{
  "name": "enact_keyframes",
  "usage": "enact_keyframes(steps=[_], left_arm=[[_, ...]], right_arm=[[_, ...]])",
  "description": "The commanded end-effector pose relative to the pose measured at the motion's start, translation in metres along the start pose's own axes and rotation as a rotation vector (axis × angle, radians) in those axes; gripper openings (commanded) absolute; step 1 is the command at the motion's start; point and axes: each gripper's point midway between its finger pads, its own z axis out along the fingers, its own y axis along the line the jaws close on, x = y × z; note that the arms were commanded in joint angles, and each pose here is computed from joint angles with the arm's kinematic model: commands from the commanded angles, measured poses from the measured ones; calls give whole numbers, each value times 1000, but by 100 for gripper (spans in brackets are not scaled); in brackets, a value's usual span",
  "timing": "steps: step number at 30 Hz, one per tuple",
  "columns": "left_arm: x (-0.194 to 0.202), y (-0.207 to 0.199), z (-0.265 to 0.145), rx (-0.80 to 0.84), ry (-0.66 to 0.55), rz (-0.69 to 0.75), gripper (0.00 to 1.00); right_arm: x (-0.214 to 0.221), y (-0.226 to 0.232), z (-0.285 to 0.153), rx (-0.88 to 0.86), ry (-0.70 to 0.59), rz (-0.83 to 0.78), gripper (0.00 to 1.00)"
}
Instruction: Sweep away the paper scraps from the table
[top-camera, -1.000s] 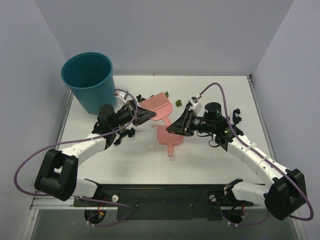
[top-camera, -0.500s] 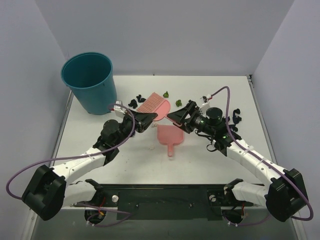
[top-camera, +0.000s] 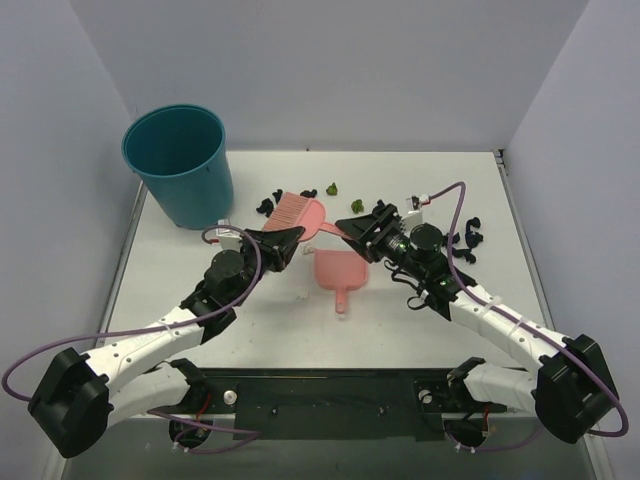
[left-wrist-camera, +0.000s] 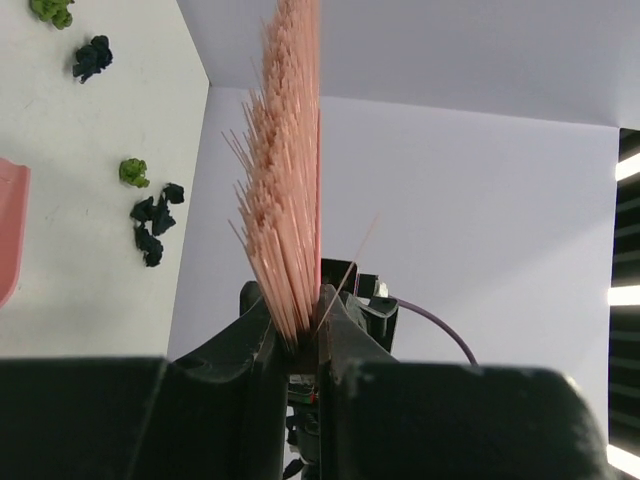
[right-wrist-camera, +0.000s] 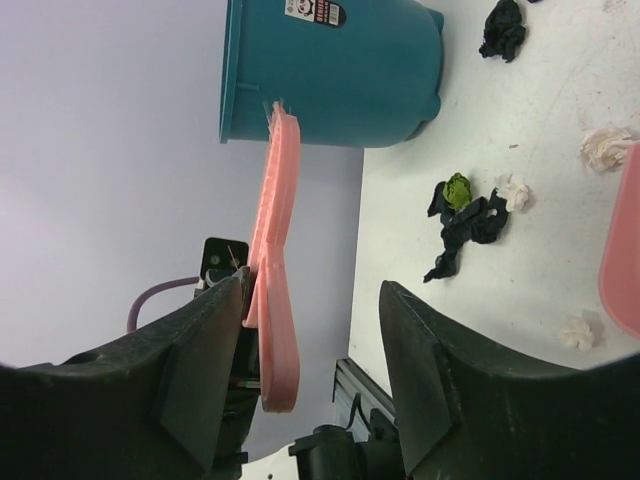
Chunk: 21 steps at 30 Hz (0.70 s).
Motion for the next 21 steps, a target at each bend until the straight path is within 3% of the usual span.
enact_keyframes(steps=[1,15,21], left_arm=[[-10,-16,-3,36,-72,-37,0],[-9,-14,-4,77,-66,-55,0],[-10,-14,-5,90,-66,-61,0]], right_arm=[[-6,48,3,-135,-33,-5,51],[1,57,18,-153,-5,16,34],[1,58,22,-158,-2,23,20]])
